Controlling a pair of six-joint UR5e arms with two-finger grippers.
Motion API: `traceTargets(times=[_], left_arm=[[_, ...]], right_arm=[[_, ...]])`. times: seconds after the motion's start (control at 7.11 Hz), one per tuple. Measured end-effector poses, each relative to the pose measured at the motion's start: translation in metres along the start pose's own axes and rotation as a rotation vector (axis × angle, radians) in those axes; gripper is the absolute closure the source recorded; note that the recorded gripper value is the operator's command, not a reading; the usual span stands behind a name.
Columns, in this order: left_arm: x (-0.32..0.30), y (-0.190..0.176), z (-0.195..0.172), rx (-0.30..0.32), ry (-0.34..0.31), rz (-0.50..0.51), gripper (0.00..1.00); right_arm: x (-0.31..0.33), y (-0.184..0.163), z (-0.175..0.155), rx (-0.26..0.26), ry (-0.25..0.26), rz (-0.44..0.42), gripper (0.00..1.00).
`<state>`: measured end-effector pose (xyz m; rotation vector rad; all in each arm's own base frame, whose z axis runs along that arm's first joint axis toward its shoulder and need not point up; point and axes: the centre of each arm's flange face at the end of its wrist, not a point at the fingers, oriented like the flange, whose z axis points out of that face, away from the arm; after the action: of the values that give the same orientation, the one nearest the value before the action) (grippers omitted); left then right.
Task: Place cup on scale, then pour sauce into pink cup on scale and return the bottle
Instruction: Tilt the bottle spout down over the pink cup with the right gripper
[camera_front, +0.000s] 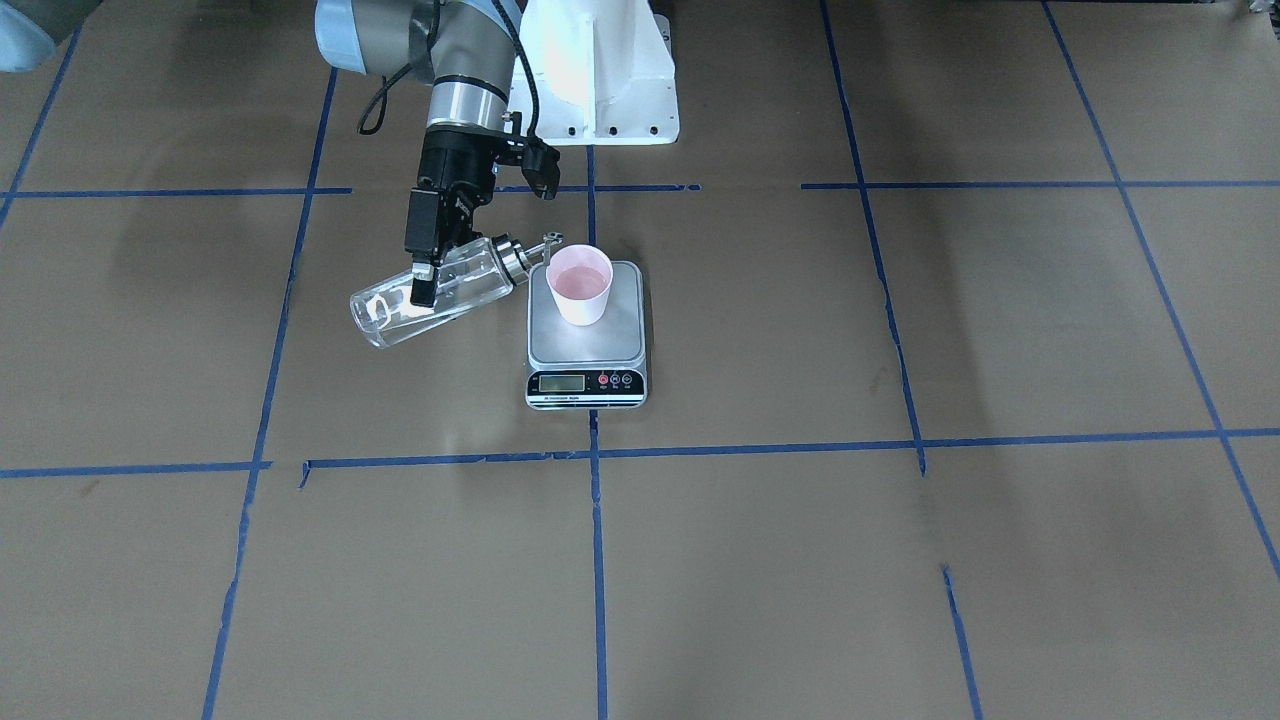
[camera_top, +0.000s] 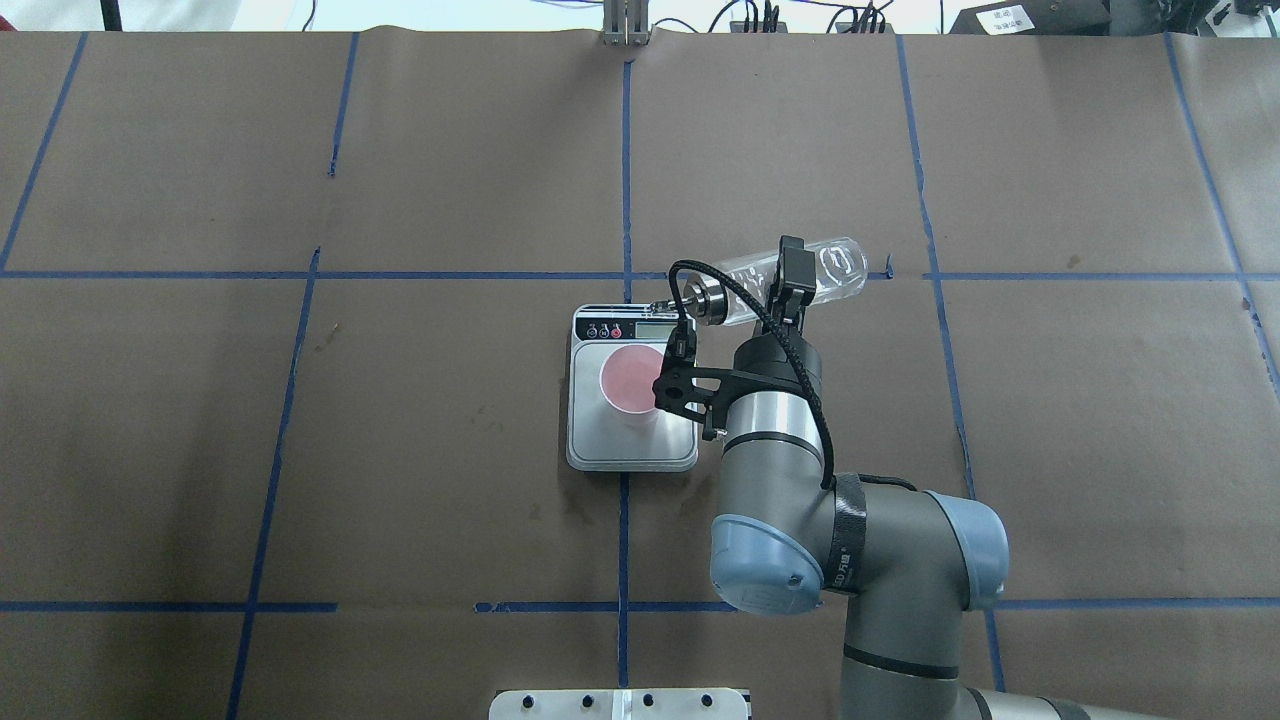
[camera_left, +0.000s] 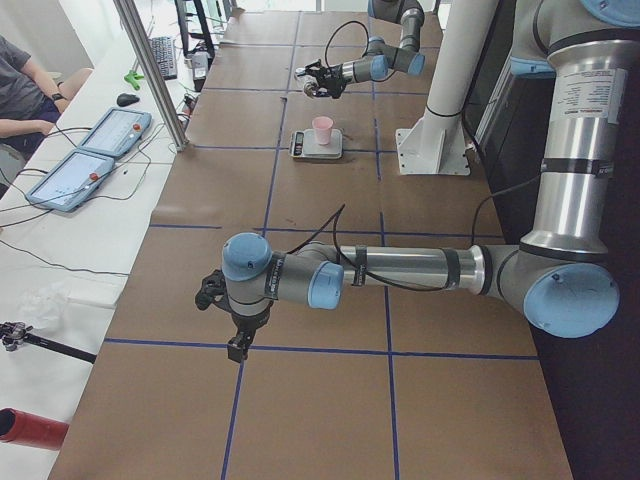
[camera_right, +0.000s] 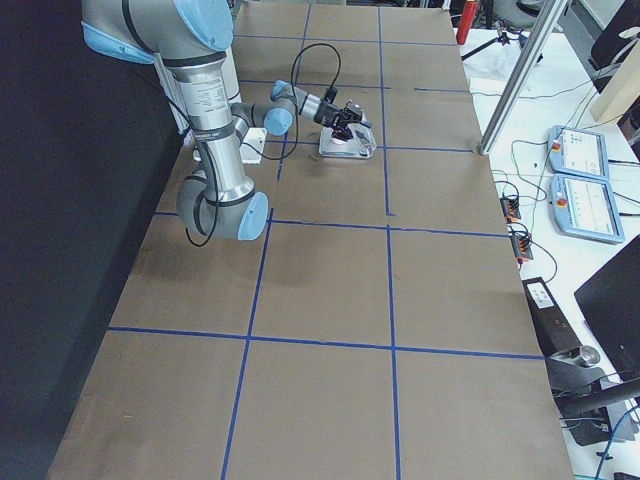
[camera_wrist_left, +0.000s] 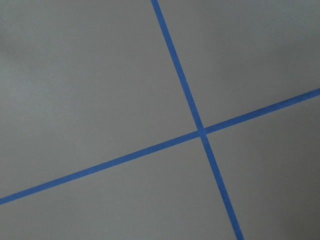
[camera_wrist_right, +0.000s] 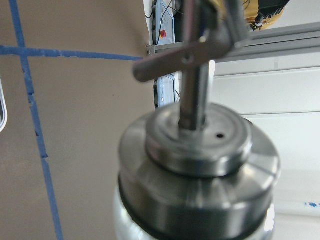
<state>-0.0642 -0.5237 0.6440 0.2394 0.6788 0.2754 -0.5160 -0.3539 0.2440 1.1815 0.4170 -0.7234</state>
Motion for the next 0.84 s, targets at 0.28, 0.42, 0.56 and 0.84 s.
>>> traceTargets(times=[0.28, 0.42, 0.56, 0.84], left_arm=[[0.000, 0.000, 0.001, 0.000, 0.000, 0.001, 0.00], [0.000, 0.000, 0.001, 0.000, 0.000, 0.001, 0.00], [0.000, -0.001, 0.001, 0.000, 0.000, 0.002, 0.00], [0.001, -0.002, -0.001, 0.002, 0.001, 0.003, 0.00]], right_arm=[[-0.006, 0.000, -0.001, -0.004, 0.061, -0.111, 1.00], [-0.012, 0.000, 0.000, -0.009, 0.090, -0.152, 1.00], [-0.019, 0.001, 0.001, -0.014, 0.115, -0.185, 1.00], [-0.032, 0.002, 0.004, -0.020, 0.158, -0.238, 1.00]])
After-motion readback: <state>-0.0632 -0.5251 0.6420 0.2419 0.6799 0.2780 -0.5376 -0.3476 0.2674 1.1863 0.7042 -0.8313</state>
